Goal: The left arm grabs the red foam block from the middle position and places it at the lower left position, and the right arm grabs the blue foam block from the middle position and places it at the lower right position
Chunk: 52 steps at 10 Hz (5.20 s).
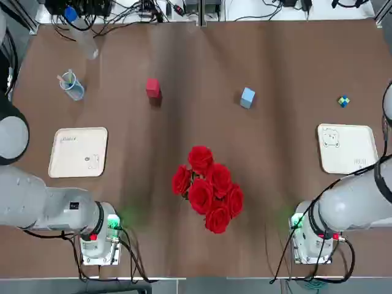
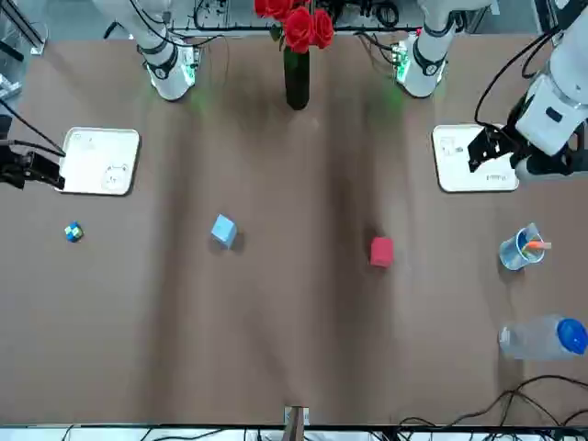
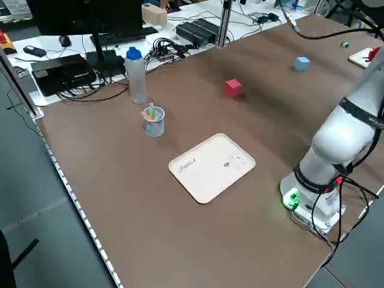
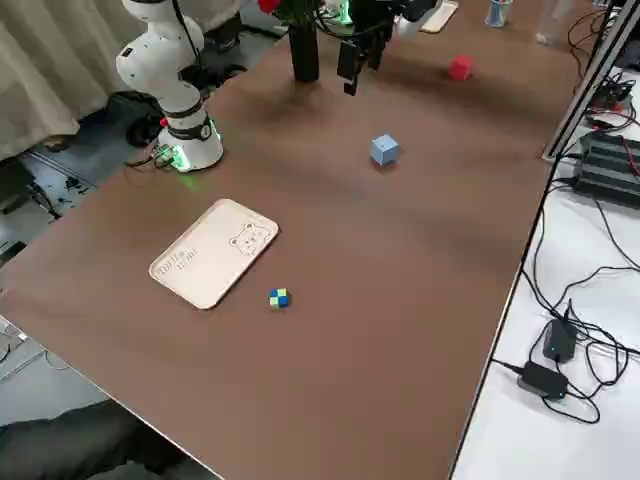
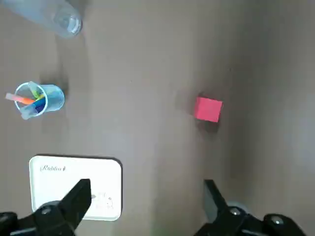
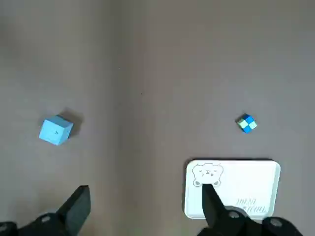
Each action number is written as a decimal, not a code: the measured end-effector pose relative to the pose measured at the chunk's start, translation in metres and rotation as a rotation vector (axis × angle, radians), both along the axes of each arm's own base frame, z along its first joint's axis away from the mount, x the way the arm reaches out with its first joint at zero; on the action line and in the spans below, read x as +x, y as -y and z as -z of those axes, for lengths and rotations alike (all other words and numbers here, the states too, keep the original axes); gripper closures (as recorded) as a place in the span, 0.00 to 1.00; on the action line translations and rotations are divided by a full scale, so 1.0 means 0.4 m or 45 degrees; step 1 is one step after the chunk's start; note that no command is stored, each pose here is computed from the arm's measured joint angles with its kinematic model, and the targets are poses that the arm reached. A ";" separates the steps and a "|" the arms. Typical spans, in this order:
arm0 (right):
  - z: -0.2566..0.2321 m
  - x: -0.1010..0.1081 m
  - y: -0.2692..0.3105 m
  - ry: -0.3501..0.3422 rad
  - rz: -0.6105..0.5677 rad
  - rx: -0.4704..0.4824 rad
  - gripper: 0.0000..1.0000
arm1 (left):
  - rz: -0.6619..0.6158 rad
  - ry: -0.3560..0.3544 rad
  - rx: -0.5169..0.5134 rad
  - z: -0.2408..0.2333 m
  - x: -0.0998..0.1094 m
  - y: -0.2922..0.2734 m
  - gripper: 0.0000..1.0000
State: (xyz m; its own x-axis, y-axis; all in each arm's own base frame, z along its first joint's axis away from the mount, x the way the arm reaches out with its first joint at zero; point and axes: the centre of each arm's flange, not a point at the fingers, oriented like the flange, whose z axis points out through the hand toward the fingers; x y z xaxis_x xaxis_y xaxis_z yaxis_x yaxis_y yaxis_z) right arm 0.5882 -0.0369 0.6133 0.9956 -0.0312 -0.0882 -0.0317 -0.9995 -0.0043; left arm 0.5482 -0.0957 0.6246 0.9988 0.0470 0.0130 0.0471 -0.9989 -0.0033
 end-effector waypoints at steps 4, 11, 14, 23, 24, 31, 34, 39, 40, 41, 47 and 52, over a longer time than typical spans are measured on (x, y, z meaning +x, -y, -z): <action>0.000 0.000 -0.001 0.000 -0.001 0.000 0.00 | 0.019 -0.025 0.000 0.026 0.013 0.002 0.00; 0.169 0.068 -0.182 -0.119 -0.134 0.041 0.00 | -0.107 -0.099 -0.040 0.424 0.184 0.079 0.00; 0.423 0.107 -0.426 -0.297 0.010 -0.031 0.00 | -0.134 -0.099 -0.028 0.649 0.160 0.249 0.00; 0.619 0.106 -0.508 -0.320 0.406 -0.115 0.00 | -0.014 -0.106 0.007 0.991 0.154 0.344 0.00; 0.622 0.107 -0.503 -0.323 0.410 -0.116 0.00 | -0.006 -0.110 0.008 0.995 0.150 0.353 0.00; 0.795 0.038 -0.571 -0.203 0.573 -0.103 0.00 | 0.022 -0.188 0.038 1.065 0.125 0.371 0.38; 0.804 0.003 -0.688 -0.106 0.723 -0.074 0.00 | -0.062 -0.305 0.111 0.969 0.156 0.236 0.38; 0.934 -0.062 -0.746 -0.096 0.700 -0.097 0.00 | -0.322 -0.373 0.143 0.739 0.096 -0.199 0.38; 0.947 -0.063 -0.746 -0.098 0.699 -0.102 0.00 | -0.343 -0.412 0.133 0.756 0.043 -0.307 0.38; 0.963 -0.065 -0.749 -0.097 0.697 -0.105 0.00 | -0.355 -0.454 0.114 0.785 -0.023 -0.403 0.38; 1.022 -0.081 -0.772 -0.101 0.674 -0.121 0.05 | -0.368 -0.544 0.209 1.022 -0.316 -0.716 0.38; 1.040 -0.083 -0.771 -0.114 0.666 -0.134 0.40 | -0.283 -0.497 0.179 1.059 -0.362 -0.790 0.16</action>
